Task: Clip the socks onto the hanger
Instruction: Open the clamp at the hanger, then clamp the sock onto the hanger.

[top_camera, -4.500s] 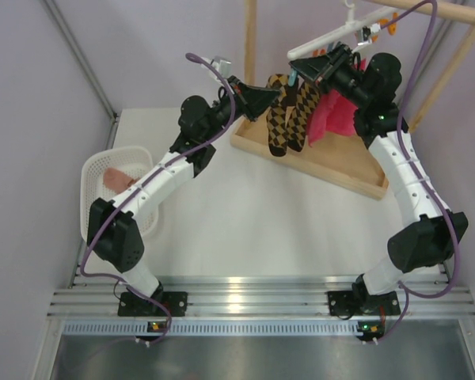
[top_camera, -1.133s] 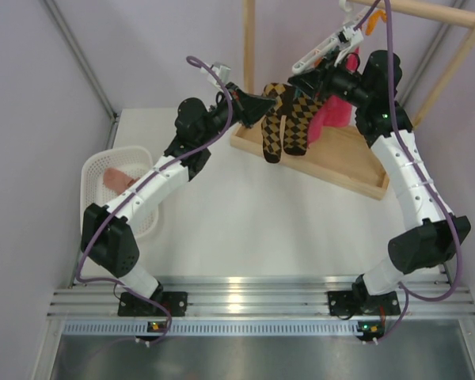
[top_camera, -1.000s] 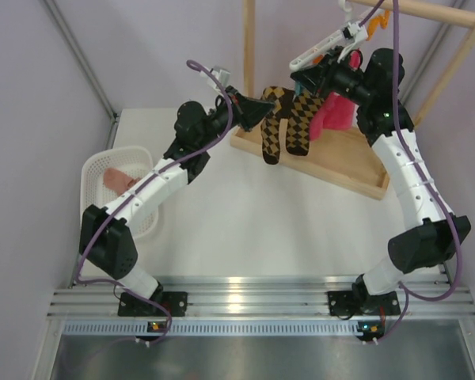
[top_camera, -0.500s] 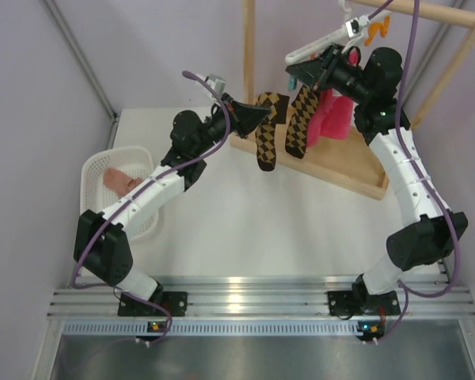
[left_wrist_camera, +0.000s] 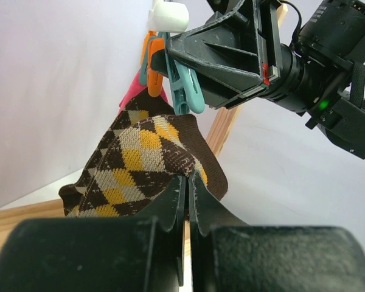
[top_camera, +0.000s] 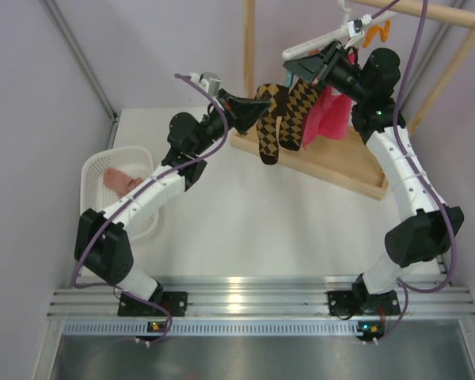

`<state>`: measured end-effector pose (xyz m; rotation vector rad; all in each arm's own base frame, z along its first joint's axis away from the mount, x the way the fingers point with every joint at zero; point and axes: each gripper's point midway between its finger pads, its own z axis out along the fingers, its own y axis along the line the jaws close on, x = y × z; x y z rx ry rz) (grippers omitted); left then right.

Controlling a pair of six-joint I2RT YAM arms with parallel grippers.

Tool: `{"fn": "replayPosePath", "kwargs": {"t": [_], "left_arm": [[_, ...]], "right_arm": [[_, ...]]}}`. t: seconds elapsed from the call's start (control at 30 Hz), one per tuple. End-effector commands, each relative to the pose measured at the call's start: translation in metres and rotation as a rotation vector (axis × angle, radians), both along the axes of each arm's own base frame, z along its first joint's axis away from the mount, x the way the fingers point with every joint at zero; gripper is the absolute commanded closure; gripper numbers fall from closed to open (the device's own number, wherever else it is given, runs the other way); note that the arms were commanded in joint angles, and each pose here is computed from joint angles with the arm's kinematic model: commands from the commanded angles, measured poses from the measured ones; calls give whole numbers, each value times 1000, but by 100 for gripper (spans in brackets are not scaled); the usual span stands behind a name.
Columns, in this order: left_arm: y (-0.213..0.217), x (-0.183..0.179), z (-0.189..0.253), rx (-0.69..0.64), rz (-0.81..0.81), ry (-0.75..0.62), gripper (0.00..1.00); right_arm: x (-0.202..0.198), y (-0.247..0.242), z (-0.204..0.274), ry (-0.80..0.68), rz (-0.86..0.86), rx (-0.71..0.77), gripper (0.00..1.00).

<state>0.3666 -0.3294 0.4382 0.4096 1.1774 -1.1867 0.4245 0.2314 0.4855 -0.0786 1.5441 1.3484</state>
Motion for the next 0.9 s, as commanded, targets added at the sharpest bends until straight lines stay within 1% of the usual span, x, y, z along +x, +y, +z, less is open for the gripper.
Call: {"fn": "replayPosePath", "kwargs": {"t": [0.0,0.2,0.5,0.87], "left_arm": [[7,0,26,-51,33,-103,100],[6,6,32,-66,51,-122,100],[-1,11,38,-76,31,-130,100],[-1,-7,43,-79,-17,-134,100]], "right_arm": [[13,-9,-5,67,-37,55,100],[11,-8,-4,64,-30,52,100],[13,-7,-6,76,-25,59,100],[20,-11,-9,90,-43,63,100]]}}
